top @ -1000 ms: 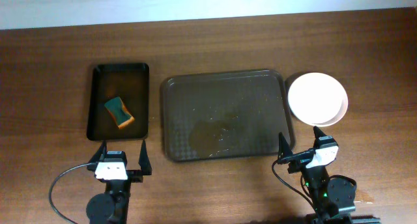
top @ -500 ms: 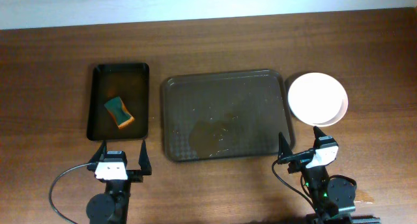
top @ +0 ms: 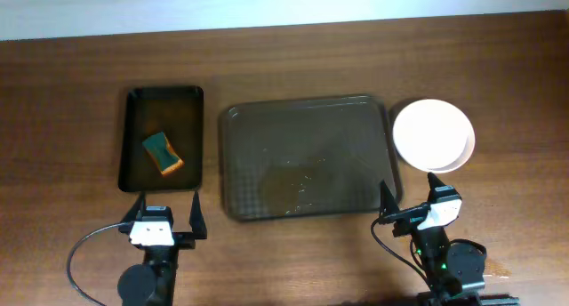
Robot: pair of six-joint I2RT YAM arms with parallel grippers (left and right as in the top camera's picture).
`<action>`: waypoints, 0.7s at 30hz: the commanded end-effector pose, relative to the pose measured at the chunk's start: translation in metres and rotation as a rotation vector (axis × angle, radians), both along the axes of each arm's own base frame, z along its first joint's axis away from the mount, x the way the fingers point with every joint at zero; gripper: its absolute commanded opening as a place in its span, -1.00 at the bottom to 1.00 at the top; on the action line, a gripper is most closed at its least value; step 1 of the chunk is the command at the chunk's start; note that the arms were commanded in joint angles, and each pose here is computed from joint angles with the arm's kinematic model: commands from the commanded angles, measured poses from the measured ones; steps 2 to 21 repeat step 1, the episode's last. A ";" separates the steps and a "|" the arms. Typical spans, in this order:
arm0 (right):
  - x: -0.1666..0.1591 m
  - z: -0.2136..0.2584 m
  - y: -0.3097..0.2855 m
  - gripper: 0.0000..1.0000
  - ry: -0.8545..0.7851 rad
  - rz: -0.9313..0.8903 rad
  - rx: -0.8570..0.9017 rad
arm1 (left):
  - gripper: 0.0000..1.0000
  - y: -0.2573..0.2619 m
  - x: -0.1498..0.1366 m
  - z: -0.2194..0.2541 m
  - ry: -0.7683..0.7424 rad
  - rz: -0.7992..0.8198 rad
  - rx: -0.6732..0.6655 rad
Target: Clean dirty plates on tray and stack at the side
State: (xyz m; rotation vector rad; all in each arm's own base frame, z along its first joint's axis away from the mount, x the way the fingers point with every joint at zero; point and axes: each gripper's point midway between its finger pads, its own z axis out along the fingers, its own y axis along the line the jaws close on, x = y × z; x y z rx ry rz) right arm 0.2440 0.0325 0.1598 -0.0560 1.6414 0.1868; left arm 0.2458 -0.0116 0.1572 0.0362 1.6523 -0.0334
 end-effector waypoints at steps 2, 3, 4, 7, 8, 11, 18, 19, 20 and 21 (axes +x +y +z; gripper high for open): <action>0.000 -0.003 0.001 0.97 0.004 0.003 -0.001 | 0.99 -0.001 0.000 -0.001 -0.001 -0.005 -0.011; 0.000 -0.003 0.001 0.97 0.004 0.003 -0.001 | 0.99 -0.001 0.000 -0.001 -0.001 -0.005 -0.011; 0.000 -0.003 0.001 0.97 0.004 0.003 -0.001 | 0.99 -0.001 0.000 -0.001 -0.001 -0.005 -0.011; 0.000 -0.003 0.001 0.97 0.004 0.003 -0.001 | 0.99 -0.001 0.000 -0.001 -0.001 -0.005 -0.011; 0.000 -0.003 0.001 0.97 0.004 0.003 -0.001 | 0.99 -0.001 0.000 -0.001 -0.001 -0.005 -0.011; 0.000 -0.003 0.001 0.97 0.004 0.003 -0.001 | 0.99 -0.001 0.000 -0.001 -0.001 -0.005 -0.011; 0.000 -0.003 0.001 0.97 0.004 0.003 -0.001 | 0.99 -0.001 0.000 -0.001 -0.001 -0.005 -0.011; 0.000 -0.003 0.001 0.97 0.004 0.003 -0.001 | 0.99 -0.001 0.000 -0.001 -0.001 -0.005 -0.011; 0.000 -0.003 0.001 0.97 0.004 0.003 -0.001 | 0.99 -0.001 0.000 -0.001 -0.001 -0.005 -0.011; 0.000 -0.003 0.001 0.97 0.004 0.003 -0.001 | 0.99 -0.001 0.000 -0.001 -0.001 -0.005 -0.011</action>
